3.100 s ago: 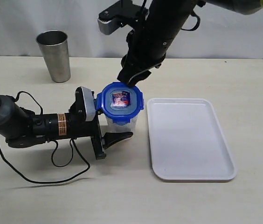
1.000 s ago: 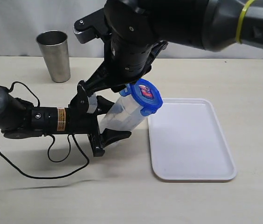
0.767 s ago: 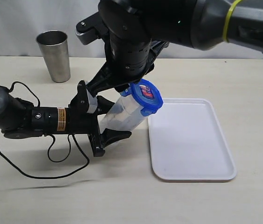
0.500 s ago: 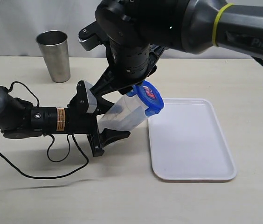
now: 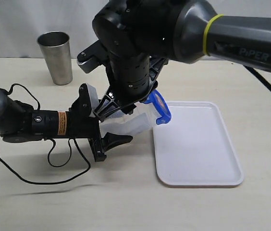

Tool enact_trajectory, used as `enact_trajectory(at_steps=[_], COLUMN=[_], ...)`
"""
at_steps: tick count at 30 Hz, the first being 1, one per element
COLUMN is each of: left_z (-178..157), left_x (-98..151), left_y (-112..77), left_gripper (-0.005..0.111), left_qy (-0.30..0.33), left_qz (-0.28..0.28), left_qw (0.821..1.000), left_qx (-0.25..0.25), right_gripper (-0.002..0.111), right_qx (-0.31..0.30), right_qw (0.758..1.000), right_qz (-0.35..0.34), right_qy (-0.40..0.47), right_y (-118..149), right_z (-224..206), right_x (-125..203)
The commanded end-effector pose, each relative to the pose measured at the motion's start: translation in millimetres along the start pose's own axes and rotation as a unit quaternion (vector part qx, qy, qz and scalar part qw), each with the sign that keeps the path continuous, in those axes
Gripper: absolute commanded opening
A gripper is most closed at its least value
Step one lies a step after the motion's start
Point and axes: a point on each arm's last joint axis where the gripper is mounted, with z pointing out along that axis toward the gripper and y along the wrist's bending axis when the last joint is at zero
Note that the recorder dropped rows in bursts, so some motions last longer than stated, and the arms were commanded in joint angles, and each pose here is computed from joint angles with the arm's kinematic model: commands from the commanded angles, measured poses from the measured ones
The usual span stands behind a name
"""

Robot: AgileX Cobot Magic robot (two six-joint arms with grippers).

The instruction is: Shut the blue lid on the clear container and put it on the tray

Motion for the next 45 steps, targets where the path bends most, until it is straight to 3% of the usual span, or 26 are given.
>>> enact_trajectory(at_steps=[1,9,12,17,23,28,37,40,45], left_z=[-0.6,-0.6,-0.6,-0.6,-0.6,-0.6,-0.5,-0.5,-0.5], left_x=[-13.4,-13.0,-13.0,-12.9,-12.9,-12.8,-11.7,-11.7,-11.2], left_y=[-1.0,-0.9,-0.9,-0.9,-0.9,-0.9,-0.6,-0.6,-0.5], left_gripper=[0.000,0.000,0.000,0.000,0.000,0.000,0.000,0.000,0.000], left_qy=[-0.042,-0.040,-0.040,-0.039,-0.039,-0.038,-0.033,-0.033,-0.030], left_qz=[0.002,0.002,0.002,0.002,0.002,0.002,0.002,0.002,0.002], left_qw=[0.999,0.999,0.999,0.999,0.999,0.999,0.999,0.999,1.000], left_qx=[0.003,0.003,0.003,0.003,0.003,0.002,0.001,0.001,0.000], right_gripper=[0.040,0.040,0.040,0.040,0.040,0.040,0.040,0.040,0.040], right_qx=[-0.025,-0.021,-0.022,-0.057,-0.120,-0.103,-0.093,-0.051,-0.074], right_qw=[0.999,0.991,0.991,0.992,0.989,0.992,0.991,0.993,0.989], right_qz=[-0.006,0.008,0.036,0.087,0.079,0.072,0.073,0.087,0.112], right_qy=[-0.029,-0.135,-0.129,-0.078,-0.045,-0.031,-0.059,-0.056,-0.056], right_y=[1.5,-26.0,-41.8,-68.7,-62.3,-60.5,-66.3,-73.4,-78.0], right_z=[-12.8,-83.8,-94.5,-71.6,-31.7,-15.0,-28.2,-24.7,-15.4], right_x=[-8.2,-9.8,-1.8,12.0,25.4,27.2,24.4,25.1,23.3])
